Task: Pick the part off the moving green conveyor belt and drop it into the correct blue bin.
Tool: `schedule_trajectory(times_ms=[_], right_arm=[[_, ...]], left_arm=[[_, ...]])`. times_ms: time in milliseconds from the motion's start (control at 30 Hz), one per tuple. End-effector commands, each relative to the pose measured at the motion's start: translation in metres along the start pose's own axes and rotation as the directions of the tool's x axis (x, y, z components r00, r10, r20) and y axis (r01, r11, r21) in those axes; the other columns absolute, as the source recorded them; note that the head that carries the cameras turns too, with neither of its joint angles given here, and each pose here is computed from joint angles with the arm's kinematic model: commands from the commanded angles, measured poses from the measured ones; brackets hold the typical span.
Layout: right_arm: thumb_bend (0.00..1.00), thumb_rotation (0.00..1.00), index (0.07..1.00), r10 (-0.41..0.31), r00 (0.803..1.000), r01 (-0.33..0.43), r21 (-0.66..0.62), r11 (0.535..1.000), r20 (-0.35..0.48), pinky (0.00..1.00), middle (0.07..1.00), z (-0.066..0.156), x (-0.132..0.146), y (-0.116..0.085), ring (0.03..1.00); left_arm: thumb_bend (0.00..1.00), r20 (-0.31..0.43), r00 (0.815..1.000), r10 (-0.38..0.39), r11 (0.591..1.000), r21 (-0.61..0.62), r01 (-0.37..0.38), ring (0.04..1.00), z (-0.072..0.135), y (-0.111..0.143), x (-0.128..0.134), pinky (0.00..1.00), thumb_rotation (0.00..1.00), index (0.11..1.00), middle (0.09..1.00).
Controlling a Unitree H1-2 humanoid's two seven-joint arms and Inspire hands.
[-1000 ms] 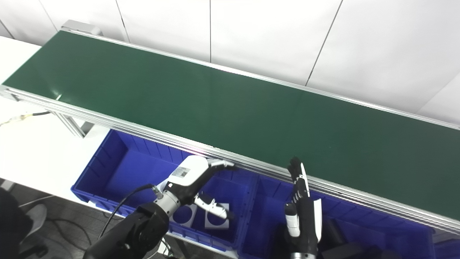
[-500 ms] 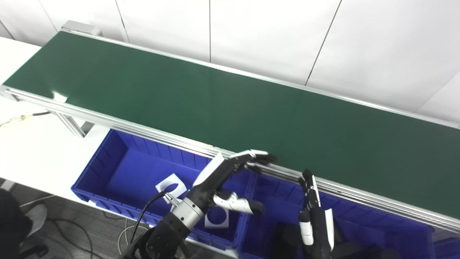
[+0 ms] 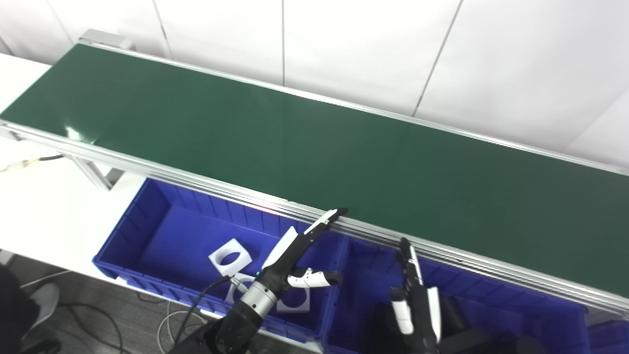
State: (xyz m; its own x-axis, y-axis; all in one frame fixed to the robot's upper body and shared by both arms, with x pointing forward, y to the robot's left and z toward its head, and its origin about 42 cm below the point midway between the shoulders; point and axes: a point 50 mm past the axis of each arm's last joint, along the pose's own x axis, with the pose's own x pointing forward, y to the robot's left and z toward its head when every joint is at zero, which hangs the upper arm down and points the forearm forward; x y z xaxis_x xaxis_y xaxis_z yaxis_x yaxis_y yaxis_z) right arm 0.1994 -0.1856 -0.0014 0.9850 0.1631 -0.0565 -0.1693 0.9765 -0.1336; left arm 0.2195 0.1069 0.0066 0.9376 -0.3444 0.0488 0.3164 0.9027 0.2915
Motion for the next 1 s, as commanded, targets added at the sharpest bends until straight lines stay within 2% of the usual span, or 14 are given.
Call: schedule_trajectory(times_ms=[0, 200, 367, 467, 667, 967], right_arm=[[0.86, 1.00, 0.962, -0.010, 0.997, 0.009, 0.004, 1.000, 0.072, 0.98, 0.970, 0.009, 0.009, 0.006, 0.953], [0.89, 0.97, 0.946, -0.014, 0.997, 0.012, 0.026, 1.000, 0.075, 0.96, 0.974, 0.012, 0.010, 0.032, 0.961], [0.95, 0.94, 0.934, -0.018, 0.997, 0.014, 0.059, 0.998, 0.071, 0.94, 0.981, 0.014, 0.013, 0.054, 0.976], [0.94, 0.94, 0.936, -0.016, 0.997, 0.012, 0.055, 0.998, 0.081, 0.95, 0.987, 0.017, 0.015, 0.063, 0.982], [0.93, 0.96, 0.956, -0.018, 0.995, 0.013, 0.054, 0.998, 0.100, 0.99, 1.000, 0.022, 0.018, 0.070, 1.000], [0.94, 0.97, 0.952, -0.026, 0.993, 0.019, 0.065, 0.998, 0.119, 0.99, 1.000, 0.027, 0.016, 0.065, 1.000]], left_arm=[[0.96, 0.051, 0.998, 0.026, 1.000, -0.008, -0.025, 1.000, 0.004, 0.003, 0.004, 1.00, 0.89, 0.980, 1.000], [0.94, 0.037, 0.999, 0.019, 0.999, 0.041, -0.021, 1.000, -0.008, 0.017, -0.008, 1.00, 0.96, 0.995, 1.000], [0.95, 0.032, 0.999, 0.011, 0.999, 0.043, -0.013, 1.000, -0.011, 0.032, -0.014, 1.00, 1.00, 1.000, 1.000], [0.95, 0.041, 0.999, 0.002, 0.999, 0.054, -0.004, 1.000, -0.010, 0.037, -0.016, 1.00, 1.00, 1.000, 1.000], [0.93, 0.060, 0.998, -0.008, 0.998, 0.064, 0.004, 1.000, -0.007, 0.041, -0.020, 1.00, 1.00, 1.000, 1.000], [0.91, 0.085, 0.996, -0.004, 0.999, 0.053, -0.001, 1.000, 0.001, 0.042, -0.020, 1.00, 1.00, 0.999, 1.000]])
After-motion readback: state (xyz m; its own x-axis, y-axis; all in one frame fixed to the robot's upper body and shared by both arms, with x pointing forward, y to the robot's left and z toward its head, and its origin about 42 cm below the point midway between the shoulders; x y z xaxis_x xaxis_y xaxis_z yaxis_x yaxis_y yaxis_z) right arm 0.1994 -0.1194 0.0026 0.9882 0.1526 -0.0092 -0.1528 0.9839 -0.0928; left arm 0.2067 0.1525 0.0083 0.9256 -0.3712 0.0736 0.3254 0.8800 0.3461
